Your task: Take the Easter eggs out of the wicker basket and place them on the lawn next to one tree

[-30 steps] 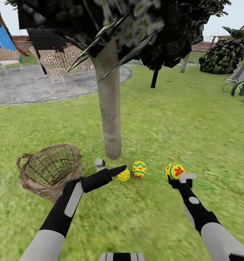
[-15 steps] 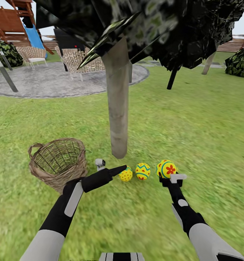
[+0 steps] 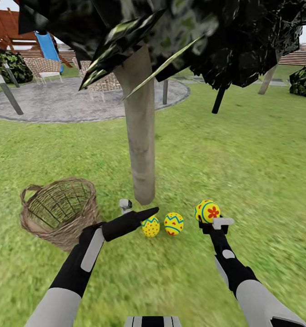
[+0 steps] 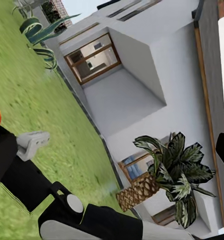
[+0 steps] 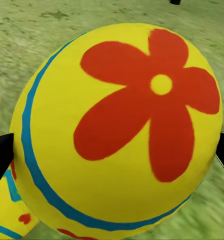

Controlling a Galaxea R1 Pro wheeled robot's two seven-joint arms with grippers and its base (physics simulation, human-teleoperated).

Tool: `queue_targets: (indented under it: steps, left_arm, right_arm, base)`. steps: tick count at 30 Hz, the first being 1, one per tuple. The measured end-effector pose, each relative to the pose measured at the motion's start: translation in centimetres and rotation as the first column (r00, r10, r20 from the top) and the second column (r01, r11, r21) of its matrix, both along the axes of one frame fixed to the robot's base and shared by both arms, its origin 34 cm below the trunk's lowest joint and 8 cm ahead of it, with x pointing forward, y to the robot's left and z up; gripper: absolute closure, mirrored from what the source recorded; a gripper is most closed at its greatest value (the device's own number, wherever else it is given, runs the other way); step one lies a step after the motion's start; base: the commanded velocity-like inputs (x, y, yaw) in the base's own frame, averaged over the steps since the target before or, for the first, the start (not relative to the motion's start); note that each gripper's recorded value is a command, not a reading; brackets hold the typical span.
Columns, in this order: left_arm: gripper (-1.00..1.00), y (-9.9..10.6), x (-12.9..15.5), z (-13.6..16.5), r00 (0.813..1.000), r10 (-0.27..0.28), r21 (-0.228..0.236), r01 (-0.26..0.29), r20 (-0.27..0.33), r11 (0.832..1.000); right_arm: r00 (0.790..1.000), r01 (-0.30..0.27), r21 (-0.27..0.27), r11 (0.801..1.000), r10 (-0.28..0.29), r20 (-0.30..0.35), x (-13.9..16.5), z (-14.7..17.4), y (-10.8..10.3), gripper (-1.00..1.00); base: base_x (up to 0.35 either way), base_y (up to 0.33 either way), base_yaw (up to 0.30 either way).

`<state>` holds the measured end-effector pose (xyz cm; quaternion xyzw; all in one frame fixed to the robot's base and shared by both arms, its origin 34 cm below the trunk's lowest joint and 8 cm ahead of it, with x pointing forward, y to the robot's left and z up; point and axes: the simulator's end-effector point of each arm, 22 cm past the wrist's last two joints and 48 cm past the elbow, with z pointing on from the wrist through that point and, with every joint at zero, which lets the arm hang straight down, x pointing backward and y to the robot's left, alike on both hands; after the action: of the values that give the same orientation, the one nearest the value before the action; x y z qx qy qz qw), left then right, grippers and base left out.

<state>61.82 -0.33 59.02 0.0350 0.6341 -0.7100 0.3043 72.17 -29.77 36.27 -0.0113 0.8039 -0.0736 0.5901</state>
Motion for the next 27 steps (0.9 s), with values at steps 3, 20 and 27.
queue_targets:
  steps: [3,20,27]
  left_arm:
    - [-1.0,0.1,0.1,-0.1,1.0,0.003,-0.005,-0.003,-0.006,1.0]
    - [-1.0,0.2,0.5,-3.1,0.998,0.004,-0.024,-0.006,-0.064,1.0]
    - [-1.0,0.2,0.6,-4.9,0.995,0.004,-0.023,-0.006,-0.097,1.0]
  right_arm:
    - [1.0,-0.001,0.003,1.0,0.001,-0.007,-0.1,-0.2,0.2,1.0]
    - [0.997,0.003,0.008,1.0,-0.003,-0.071,-1.1,-4.3,-0.1,1.0]
    - [0.995,0.024,0.001,1.0,-0.024,-0.096,-1.6,-6.1,-0.1,1.0]
  base:
    - [0.048,-0.039,0.0]
    - [0.001,-0.001,0.0]
    - [0.0,0.0,0.0]
